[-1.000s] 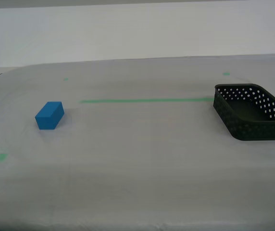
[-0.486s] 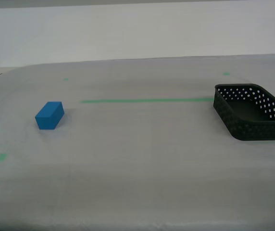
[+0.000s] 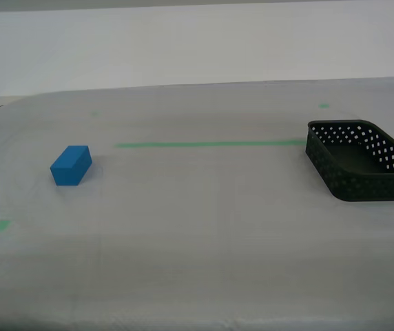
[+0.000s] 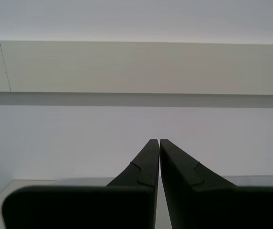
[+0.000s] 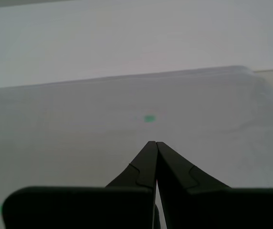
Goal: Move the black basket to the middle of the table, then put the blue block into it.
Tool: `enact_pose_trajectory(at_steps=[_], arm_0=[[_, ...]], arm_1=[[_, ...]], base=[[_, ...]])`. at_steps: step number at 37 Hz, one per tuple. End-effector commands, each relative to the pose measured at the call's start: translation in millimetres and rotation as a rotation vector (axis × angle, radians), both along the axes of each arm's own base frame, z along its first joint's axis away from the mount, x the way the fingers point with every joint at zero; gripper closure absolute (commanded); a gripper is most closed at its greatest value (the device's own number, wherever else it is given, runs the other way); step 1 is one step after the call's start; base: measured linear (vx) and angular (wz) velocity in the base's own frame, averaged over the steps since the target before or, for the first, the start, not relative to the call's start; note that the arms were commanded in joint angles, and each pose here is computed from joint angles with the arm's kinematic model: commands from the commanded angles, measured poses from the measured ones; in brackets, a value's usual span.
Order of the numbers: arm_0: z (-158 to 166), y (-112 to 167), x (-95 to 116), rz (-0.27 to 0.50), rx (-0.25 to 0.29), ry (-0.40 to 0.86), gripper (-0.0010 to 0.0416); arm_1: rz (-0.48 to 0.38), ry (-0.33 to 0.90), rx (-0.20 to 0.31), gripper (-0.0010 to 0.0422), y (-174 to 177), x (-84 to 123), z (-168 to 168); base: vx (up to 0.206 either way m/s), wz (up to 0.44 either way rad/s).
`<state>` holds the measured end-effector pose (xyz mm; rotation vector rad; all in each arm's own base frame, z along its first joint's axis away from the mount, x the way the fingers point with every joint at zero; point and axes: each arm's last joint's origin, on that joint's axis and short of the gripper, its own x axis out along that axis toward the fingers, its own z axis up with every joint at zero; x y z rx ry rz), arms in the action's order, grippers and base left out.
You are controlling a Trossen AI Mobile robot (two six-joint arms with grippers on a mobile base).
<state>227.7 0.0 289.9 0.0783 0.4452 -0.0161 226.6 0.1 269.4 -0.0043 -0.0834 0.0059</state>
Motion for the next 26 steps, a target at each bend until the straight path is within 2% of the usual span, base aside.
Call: enact_pose_trajectory(at_steps=[1, 15, 26], arm_0=[[8, 0, -2, 0.001, 0.004, 0.036, 0.0406], [49, 1, -12, -0.002, 0.029, 0.114, 0.0406], [67, 1, -18, -0.007, 0.035, 0.204, 0.0406]], arm_1=[[0.001, -0.006, 0.001, 0.0412, 0, 0, 1], [0.000, -0.006, 0.001, 0.0412, 0, 0, 1], [0.001, -0.006, 0.001, 0.0412, 0, 0, 1]], base=[[0.000, 0.000], [0.000, 0.000], [0.000, 0.000]])
